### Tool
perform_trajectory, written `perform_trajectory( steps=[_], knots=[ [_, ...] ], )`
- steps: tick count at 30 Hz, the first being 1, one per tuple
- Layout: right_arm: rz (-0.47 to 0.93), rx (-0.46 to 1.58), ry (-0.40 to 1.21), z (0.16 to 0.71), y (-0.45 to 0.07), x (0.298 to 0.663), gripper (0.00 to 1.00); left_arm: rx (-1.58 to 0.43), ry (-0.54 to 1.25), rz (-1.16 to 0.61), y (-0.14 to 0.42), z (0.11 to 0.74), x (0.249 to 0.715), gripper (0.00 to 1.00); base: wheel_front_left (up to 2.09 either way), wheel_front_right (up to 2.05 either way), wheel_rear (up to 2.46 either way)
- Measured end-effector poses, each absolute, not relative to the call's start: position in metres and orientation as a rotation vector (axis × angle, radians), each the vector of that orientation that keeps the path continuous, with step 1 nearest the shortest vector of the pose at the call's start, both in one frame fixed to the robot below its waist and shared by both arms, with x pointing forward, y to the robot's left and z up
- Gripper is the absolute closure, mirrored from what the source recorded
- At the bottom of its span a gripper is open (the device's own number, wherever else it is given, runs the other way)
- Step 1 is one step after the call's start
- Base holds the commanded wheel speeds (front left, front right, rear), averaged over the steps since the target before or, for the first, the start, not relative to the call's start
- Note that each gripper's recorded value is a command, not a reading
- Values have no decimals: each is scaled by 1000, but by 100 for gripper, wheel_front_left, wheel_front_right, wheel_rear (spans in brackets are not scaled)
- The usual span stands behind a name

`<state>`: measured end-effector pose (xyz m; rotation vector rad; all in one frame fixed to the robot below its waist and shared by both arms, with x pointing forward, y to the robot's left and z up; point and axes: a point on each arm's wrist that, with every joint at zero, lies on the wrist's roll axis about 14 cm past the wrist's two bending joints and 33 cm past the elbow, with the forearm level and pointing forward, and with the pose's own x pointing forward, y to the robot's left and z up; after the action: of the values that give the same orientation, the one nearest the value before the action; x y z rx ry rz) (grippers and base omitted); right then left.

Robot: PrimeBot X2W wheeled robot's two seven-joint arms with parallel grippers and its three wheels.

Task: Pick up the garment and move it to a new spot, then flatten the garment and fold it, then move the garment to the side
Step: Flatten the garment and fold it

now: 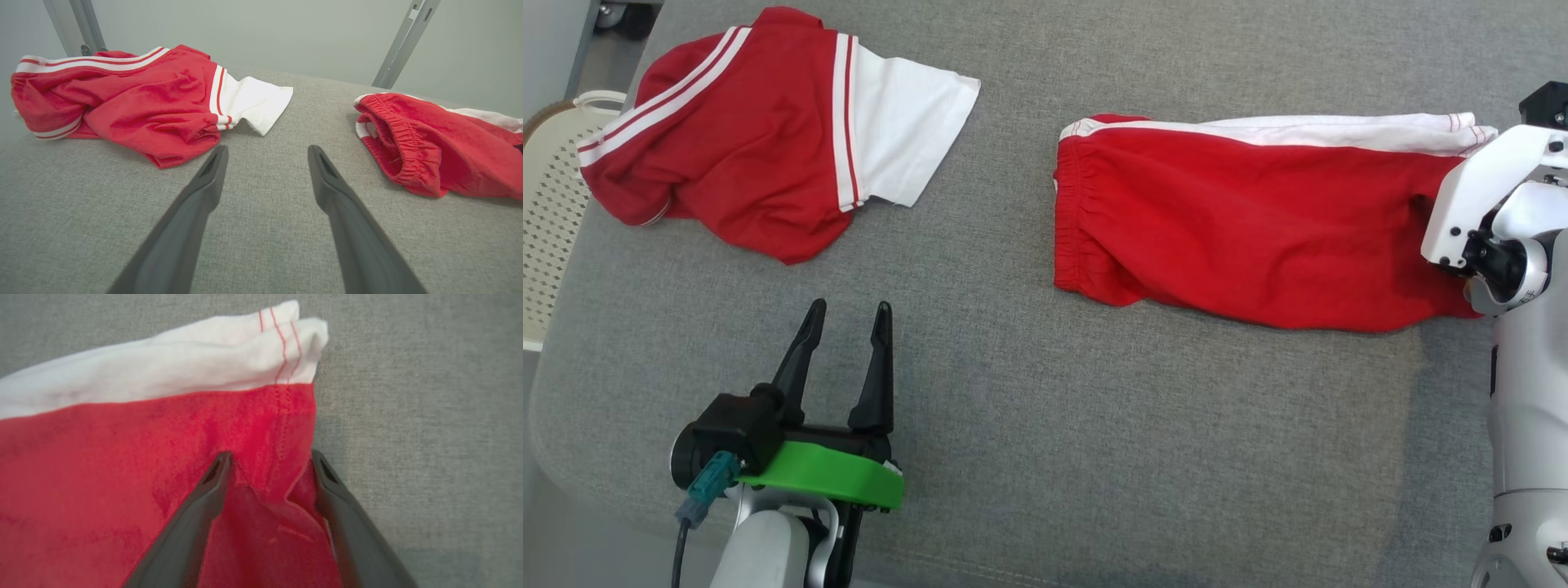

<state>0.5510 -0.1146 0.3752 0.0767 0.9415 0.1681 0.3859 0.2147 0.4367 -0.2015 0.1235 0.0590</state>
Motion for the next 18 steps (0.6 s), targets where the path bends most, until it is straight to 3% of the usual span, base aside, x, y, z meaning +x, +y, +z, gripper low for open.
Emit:
perform_trajectory(
  steps=[1, 3, 11, 18],
  knots=[
    [172, 80, 943, 375, -113, 551, 53, -201, 123, 59, 215, 437, 386, 0, 0, 0, 0],
    [179, 82, 942, 375, -109, 552, 100, -201, 123, 58, 214, 437, 387, 0, 0, 0, 0],
    [168, 55, 918, 380, -114, 554, 100, -204, 119, 51, 212, 438, 387, 0, 0, 0, 0],
    [69, -77, 895, 390, -160, 552, 100, -210, 104, 40, 209, 444, 386, 0, 0, 0, 0]
  ],
)
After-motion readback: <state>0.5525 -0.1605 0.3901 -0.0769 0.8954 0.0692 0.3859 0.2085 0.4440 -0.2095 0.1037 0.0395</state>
